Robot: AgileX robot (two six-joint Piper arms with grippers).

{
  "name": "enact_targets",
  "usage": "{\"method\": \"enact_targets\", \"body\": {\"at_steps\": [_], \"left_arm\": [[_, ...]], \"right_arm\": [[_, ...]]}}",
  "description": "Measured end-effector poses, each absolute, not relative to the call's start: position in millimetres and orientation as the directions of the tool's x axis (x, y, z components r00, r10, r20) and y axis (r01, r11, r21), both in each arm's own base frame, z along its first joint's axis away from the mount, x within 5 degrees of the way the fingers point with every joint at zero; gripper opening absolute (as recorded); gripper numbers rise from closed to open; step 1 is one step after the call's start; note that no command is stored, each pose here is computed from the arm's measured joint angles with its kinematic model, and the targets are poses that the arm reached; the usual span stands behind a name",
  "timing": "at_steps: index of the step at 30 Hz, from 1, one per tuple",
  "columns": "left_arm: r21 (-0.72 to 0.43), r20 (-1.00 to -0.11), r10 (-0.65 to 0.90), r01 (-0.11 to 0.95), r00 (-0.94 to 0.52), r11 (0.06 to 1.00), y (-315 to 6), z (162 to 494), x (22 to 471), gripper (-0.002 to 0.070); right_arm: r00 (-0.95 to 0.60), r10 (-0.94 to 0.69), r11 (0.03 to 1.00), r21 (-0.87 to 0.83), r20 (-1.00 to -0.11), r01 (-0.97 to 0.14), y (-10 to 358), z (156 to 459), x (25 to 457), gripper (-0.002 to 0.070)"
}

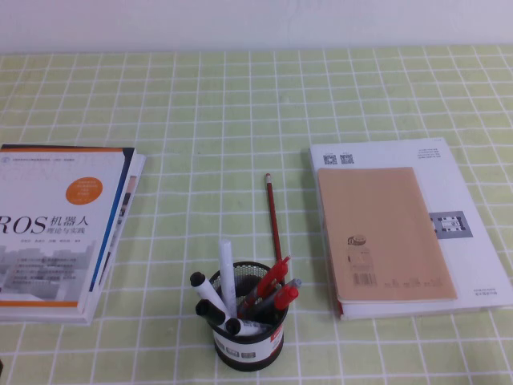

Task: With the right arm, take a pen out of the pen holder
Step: 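Take a marker out of the pen holder and lay it on the table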

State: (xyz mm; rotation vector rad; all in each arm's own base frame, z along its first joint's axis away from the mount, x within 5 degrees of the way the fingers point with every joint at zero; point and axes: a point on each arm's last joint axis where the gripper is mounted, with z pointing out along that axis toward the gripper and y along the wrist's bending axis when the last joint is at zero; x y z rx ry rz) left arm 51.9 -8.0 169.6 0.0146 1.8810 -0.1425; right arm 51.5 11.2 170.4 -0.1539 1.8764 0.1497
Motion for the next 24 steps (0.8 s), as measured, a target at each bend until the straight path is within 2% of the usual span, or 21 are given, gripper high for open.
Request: {"method": "enact_targets", "body": {"at_steps": [24], "left_arm": [[-0.091, -0.949, -0.062, 0.082, -0.310, 0.992, -8.0, 169.6, 51.9, -0.0008]], "right_arm": [[-0.304, -0.018, 0.982, 0.040, -0.952, -0.182, 11.7, 170.5, 51.4, -0.0013]]}}
